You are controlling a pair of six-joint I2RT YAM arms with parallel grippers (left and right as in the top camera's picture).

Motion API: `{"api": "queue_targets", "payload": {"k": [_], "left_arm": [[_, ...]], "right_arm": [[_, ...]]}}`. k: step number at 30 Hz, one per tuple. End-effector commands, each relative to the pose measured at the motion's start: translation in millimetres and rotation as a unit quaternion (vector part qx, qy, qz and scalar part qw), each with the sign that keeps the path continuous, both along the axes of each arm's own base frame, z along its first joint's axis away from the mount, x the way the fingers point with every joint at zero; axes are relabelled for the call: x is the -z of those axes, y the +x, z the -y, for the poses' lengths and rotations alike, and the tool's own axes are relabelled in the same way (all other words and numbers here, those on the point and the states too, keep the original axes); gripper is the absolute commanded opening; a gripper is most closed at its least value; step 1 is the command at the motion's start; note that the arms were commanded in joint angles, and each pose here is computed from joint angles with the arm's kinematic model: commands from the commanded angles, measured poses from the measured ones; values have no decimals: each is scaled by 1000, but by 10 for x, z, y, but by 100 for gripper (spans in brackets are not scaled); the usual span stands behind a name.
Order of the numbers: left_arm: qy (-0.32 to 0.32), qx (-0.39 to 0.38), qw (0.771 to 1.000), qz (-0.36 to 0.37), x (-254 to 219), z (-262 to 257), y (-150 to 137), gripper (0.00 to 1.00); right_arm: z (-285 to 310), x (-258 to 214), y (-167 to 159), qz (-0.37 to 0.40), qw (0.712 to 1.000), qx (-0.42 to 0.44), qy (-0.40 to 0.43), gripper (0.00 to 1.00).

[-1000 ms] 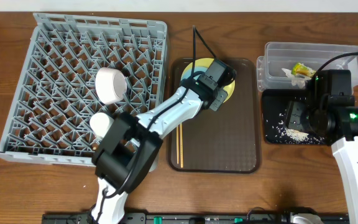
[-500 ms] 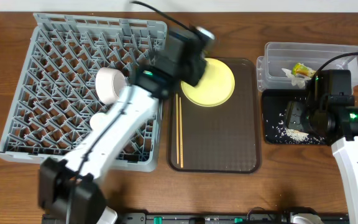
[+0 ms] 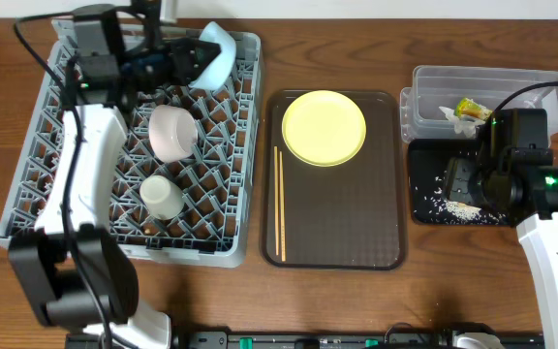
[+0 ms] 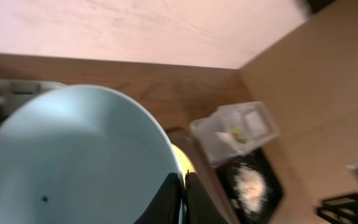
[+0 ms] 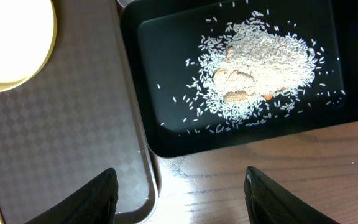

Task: Sort waste into correct bins and load items into the dishwasher
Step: 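Carry the light-blue bowl into the rack's back row and release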

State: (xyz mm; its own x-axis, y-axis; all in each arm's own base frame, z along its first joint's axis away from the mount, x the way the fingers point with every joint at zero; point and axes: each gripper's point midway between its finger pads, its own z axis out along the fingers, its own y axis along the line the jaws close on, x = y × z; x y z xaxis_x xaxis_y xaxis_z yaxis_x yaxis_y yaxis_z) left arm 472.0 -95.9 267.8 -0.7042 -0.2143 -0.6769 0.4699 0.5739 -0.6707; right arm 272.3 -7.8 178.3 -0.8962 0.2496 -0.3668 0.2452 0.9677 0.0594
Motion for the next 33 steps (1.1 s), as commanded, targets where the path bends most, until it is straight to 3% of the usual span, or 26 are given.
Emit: {"api": "queue_targets", "payload": {"k": [1,7,19,33], "left_arm": [[-96,79,991,-42,34,24,-129,6],[-155,73,979,-113,357,-181,20,6],[-174,34,971,-160,635,-325,205,6],[-248,-61,921,-293,624,-412,400,6]], "right_arm": [[69,-42,7,7,1000,18,-2,63],[69,-42,6,7,1000,18,-2,63],[68,-26,-32,-1,1000,18,-2,63],[68,-25,-35,-2,1000,18,-2,63]]}}
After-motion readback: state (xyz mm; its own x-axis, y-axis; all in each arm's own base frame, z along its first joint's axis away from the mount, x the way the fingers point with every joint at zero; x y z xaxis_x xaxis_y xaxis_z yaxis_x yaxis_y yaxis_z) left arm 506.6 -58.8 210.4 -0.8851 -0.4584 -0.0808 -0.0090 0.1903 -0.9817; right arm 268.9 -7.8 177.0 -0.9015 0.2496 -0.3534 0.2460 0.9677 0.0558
